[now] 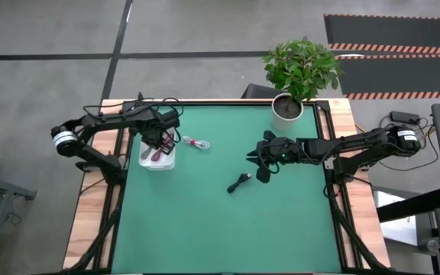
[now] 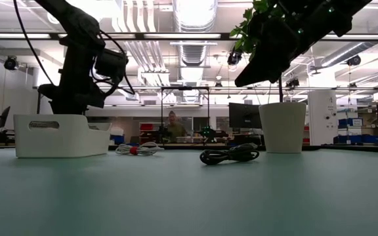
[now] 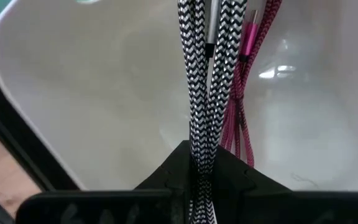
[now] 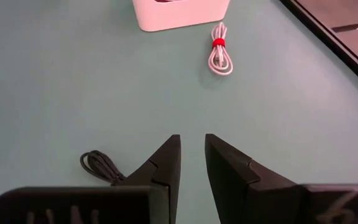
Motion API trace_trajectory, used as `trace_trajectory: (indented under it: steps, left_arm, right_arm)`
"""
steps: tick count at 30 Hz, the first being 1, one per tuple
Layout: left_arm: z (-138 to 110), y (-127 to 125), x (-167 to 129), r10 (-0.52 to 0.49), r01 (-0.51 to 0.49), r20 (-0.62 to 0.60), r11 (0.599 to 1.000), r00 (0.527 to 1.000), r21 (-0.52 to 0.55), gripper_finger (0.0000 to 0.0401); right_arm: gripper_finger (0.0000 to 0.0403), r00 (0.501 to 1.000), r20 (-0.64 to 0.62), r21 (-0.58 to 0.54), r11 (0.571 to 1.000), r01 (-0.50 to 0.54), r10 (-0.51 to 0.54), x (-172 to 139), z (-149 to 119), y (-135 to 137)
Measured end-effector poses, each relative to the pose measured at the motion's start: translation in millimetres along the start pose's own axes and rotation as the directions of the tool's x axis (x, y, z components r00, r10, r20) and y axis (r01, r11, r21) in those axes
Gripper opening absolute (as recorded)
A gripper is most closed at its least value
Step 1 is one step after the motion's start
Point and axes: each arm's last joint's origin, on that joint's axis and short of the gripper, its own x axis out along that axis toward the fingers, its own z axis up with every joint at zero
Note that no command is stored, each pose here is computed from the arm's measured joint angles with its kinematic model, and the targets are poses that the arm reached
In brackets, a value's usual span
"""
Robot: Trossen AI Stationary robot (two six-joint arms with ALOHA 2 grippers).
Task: Pick and place USB-C Cables
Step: Put the gray charger cable into the white bin
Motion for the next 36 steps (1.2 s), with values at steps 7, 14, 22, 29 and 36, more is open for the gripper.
trace_trajectory:
  steps: [7, 14, 22, 29, 36]
  left_arm:
    - [1.3, -1.3, 2.4, -0.012, 0.012, 0.021, 1.000, 1.000, -0.004, 0.0022]
    - [1.2, -1.3, 2.3, -0.011, 0.011, 0.020, 1.000, 1.000, -0.004, 0.0022]
    - [1.7, -1.7, 2.3, -0.015, 0.015, 0.026, 1.000, 1.000, -0.004, 0.0025]
    - [1.9, -1.8, 2.3, -0.016, 0.016, 0.028, 1.000, 0.999, -0.005, 0.0033]
    - [3.5, -2.2, 2.4, -0.012, 0.012, 0.049, 1.000, 0.999, -0.007, 0.0034]
  right_arm:
    - [0.0066, 1.000, -0.001, -0.001, 1.000, 0.001, -0.001, 0.3, -0.1, 0.0]
    - [0.0066, 1.000, -0.005, 0.014, 1.000, -0.003, 0.003, 0.1, -0.7, 1.3]
    - [0.0066, 1.000, -0.006, 0.015, 1.000, -0.004, 0.004, 0.1, -0.8, 1.6]
    - [0.0066, 1.000, -0.005, 0.014, 1.000, -0.004, 0.004, 0.1, -0.8, 1.6]
    - [0.0066, 1.000, -0.006, 0.011, 1.000, -0.004, 0.004, 0.1, -0.9, 1.6]
